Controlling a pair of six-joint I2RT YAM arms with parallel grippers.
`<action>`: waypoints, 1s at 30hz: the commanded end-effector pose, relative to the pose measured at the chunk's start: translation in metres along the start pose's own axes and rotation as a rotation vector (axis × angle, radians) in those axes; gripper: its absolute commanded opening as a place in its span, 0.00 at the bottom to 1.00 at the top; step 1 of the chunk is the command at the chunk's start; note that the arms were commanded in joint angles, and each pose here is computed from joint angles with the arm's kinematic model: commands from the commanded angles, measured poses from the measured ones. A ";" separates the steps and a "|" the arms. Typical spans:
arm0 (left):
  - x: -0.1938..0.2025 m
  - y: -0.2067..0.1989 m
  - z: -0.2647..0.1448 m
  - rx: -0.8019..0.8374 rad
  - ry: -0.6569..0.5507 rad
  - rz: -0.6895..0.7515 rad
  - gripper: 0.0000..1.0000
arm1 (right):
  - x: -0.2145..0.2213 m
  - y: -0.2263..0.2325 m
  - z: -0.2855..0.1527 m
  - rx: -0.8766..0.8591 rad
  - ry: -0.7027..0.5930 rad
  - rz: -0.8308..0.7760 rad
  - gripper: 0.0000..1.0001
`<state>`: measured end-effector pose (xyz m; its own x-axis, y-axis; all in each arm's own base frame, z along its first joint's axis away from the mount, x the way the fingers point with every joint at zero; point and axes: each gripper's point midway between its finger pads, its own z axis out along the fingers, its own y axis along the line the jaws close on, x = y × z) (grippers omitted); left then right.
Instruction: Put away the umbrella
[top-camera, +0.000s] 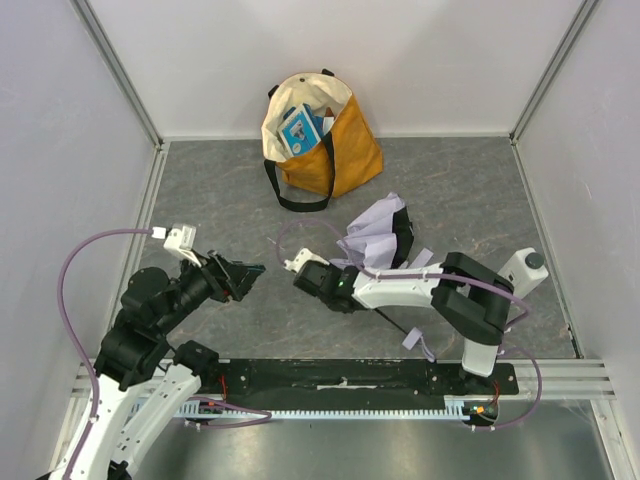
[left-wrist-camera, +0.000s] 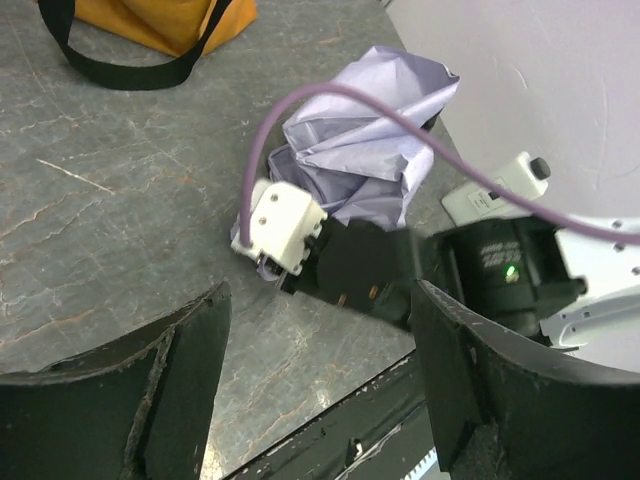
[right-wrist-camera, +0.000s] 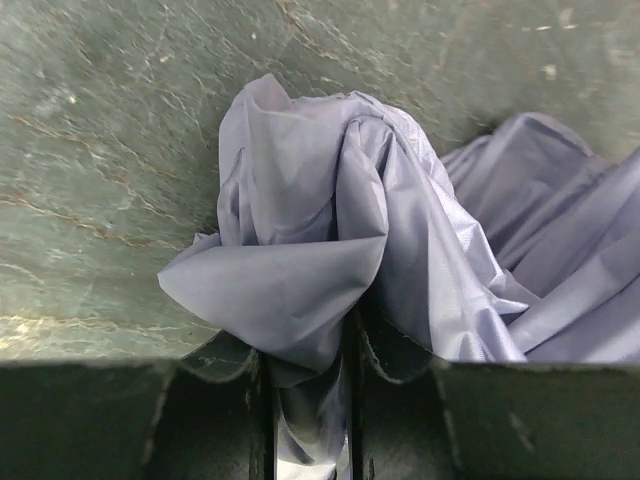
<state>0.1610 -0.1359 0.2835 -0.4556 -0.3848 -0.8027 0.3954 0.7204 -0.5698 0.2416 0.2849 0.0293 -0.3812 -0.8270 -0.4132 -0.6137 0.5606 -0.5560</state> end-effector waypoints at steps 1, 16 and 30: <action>0.007 0.006 0.001 -0.020 0.013 -0.030 0.77 | 0.013 0.074 -0.013 -0.567 0.075 0.145 0.00; 0.099 0.020 0.046 0.073 0.252 -0.378 0.67 | 0.021 0.090 -0.028 -1.208 0.146 0.332 0.00; 0.162 0.054 0.116 0.053 0.431 -0.552 0.92 | 0.027 0.095 -0.019 -1.243 0.107 0.373 0.00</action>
<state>0.1729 -0.2105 0.0746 -0.8988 -0.3892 -0.2017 -0.0389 0.5291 -0.8477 0.1889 0.3452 0.0257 -0.6404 -0.6094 -0.4673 -0.7296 0.2927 0.6181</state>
